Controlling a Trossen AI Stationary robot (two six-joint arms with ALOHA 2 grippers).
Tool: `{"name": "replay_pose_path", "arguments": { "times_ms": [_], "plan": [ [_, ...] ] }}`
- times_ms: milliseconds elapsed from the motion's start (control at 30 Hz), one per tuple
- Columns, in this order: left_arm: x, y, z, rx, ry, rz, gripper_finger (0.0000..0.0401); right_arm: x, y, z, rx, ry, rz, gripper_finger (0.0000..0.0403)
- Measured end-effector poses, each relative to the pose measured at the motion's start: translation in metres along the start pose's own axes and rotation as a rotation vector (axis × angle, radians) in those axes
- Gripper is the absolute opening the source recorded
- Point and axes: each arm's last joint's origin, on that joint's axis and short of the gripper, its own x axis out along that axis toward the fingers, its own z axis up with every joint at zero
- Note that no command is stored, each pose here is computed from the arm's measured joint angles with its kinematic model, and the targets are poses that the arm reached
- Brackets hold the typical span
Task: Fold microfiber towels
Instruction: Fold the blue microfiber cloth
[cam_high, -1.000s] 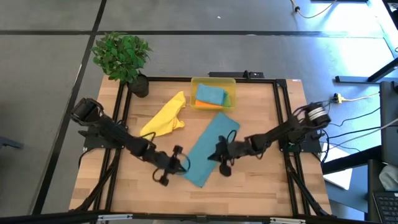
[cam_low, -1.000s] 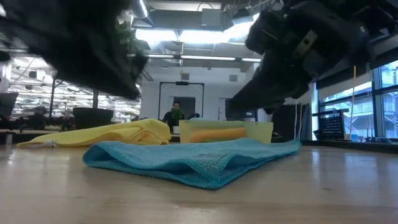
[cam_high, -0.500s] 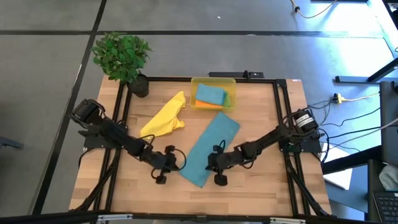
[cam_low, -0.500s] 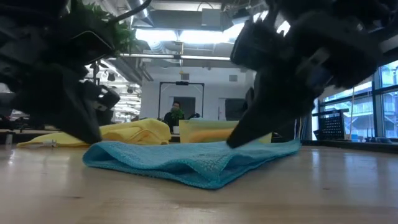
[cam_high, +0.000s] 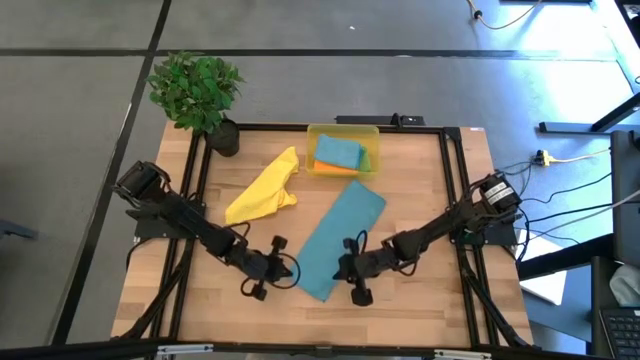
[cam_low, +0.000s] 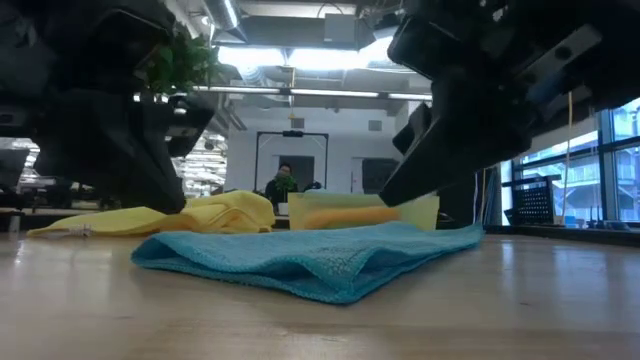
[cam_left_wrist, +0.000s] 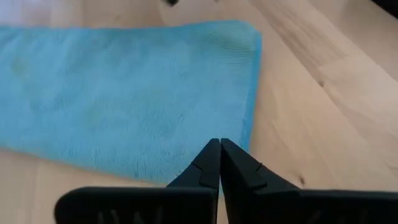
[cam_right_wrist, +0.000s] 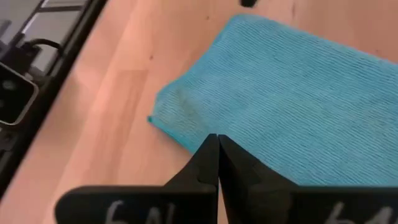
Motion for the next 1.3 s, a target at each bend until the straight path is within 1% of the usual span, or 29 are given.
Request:
{"name": "replay_pose_path", "arguments": {
  "times_ms": [67, 167, 267, 400, 533, 633, 767, 1000, 1133, 1300],
  "plan": [
    [0.000, 0.000, 0.003, 0.045, 0.004, 0.000, 0.0008, 0.000, -0.001, 0.000, -0.009, -0.001, -0.006, 0.0006],
    [0.001, 0.000, 0.005, 0.114, 0.048, 0.001, 0.0023, 0.000, 0.002, 0.000, -0.074, -0.006, 0.004, 0.0011],
    [0.001, 0.001, 0.006, 0.157, 0.096, 0.029, 0.0049, -0.001, 0.010, -0.002, -0.167, -0.013, 0.024, 0.0035],
    [0.000, 0.002, 0.007, 0.169, 0.123, 0.064, 0.0089, -0.003, 0.020, -0.004, -0.259, -0.020, 0.043, 0.0084],
    [0.000, 0.002, 0.007, 0.166, 0.117, 0.068, 0.0117, -0.002, 0.028, -0.007, -0.330, -0.045, 0.015, 0.0134],
    [0.001, 0.002, 0.010, 0.154, 0.087, 0.074, 0.0123, 0.003, 0.034, -0.011, -0.423, -0.072, 0.003, 0.0162],
    [0.001, 0.002, 0.020, 0.125, -0.006, 0.084, 0.0124, 0.014, 0.038, -0.017, -0.530, -0.047, -0.057, 0.0189],
    [0.001, 0.003, 0.026, 0.095, -0.073, 0.091, 0.0124, 0.024, 0.039, -0.017, -0.588, 0.038, -0.144, 0.0198],
    [0.001, 0.005, 0.029, 0.055, -0.098, 0.094, 0.0124, 0.024, 0.038, -0.020, -0.583, 0.080, -0.161, 0.0198],
    [0.001, 0.006, 0.032, 0.041, -0.126, 0.098, 0.0124, 0.026, 0.034, -0.022, -0.584, 0.105, -0.184, 0.0198]
  ]
}}
